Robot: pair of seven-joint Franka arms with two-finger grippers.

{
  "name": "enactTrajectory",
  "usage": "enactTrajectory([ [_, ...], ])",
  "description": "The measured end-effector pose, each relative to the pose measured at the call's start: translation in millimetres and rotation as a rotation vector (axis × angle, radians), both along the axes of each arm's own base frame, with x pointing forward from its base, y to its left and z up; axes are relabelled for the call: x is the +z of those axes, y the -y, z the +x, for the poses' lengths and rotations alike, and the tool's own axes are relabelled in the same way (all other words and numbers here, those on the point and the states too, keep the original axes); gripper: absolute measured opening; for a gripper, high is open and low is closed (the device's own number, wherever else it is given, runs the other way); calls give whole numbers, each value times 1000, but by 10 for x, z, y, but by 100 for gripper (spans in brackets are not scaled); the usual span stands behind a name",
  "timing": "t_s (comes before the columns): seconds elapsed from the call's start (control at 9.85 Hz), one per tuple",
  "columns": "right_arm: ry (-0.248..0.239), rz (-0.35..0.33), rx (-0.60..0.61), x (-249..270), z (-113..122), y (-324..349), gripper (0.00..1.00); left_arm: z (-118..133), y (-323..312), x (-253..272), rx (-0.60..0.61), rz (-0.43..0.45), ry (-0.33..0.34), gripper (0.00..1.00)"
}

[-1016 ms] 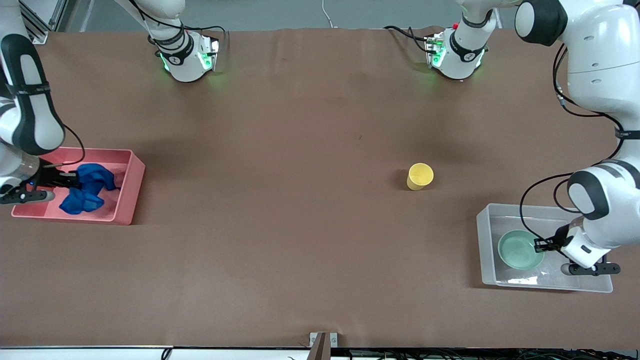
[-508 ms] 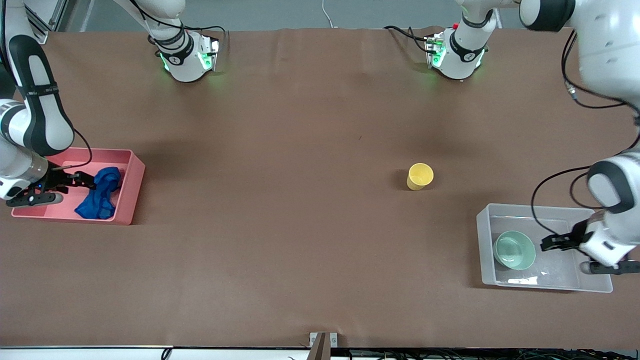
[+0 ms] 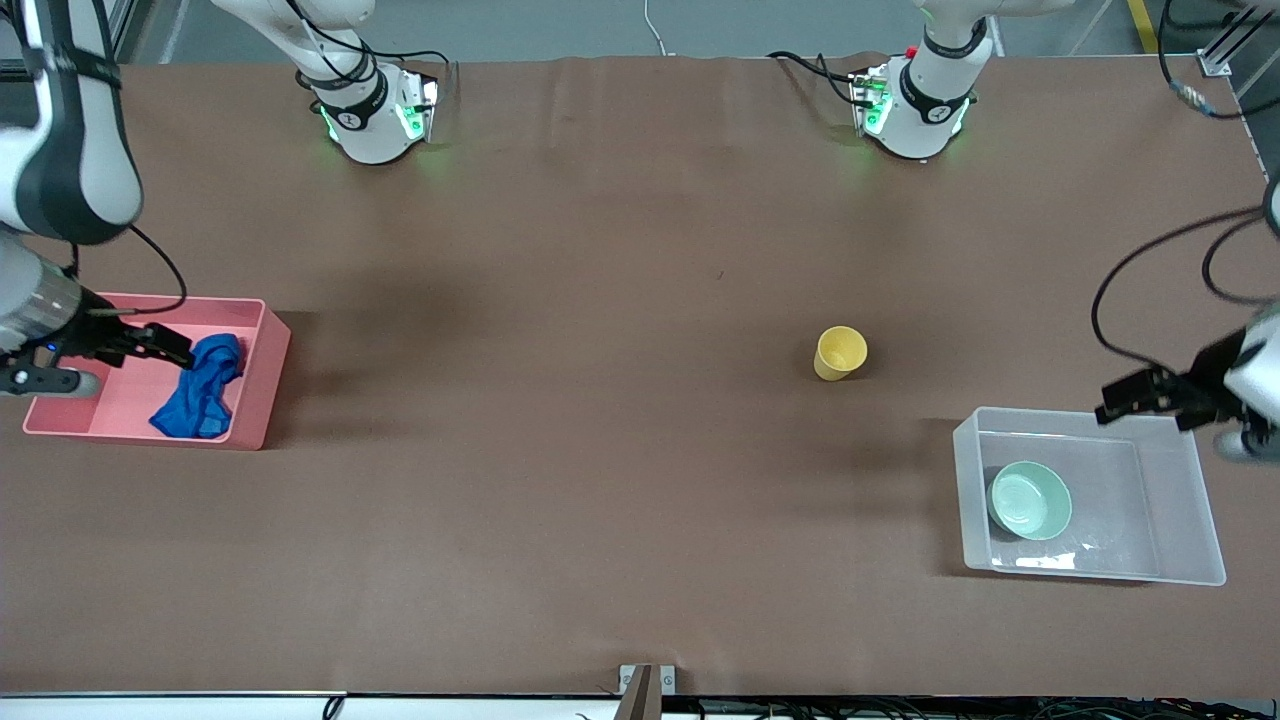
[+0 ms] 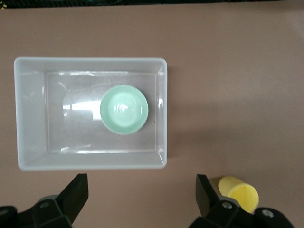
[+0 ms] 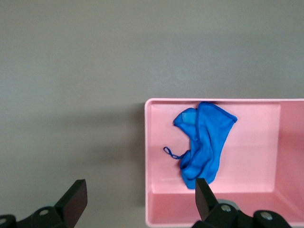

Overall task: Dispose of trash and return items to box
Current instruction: 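Release the cloth and bowl, raising both grippers out of the bins, then move the left gripper over to the yellow cup while the right gripper retracts, then close the left gripper on the yellow cup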

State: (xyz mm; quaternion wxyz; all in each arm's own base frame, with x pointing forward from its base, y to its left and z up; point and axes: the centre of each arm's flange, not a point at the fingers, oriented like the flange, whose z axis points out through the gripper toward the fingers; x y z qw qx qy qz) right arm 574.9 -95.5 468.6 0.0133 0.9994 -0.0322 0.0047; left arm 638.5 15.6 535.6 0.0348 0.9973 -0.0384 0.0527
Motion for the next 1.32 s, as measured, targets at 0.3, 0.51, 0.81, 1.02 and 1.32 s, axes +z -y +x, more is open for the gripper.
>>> enactTrajectory([
  [0.3,-67,4,-68,811,-6,-299,100,-687,696,-97,29,51,-31,100],
  [0.51,-87,6,-89,1476,-150,-245,100,-949,1115,-660,55,43,18,100],
  [0.81,-82,24,-82,1861,-451,-134,100,-1225,1483,-1584,25,34,12,100],
  [1.02,-64,21,-58,1899,-521,-212,100,-1215,1704,-2210,-11,9,-8,100],
  [1.32,-59,22,-40,1898,-519,-170,100,-1276,1821,-2844,-55,18,-94,100],
])
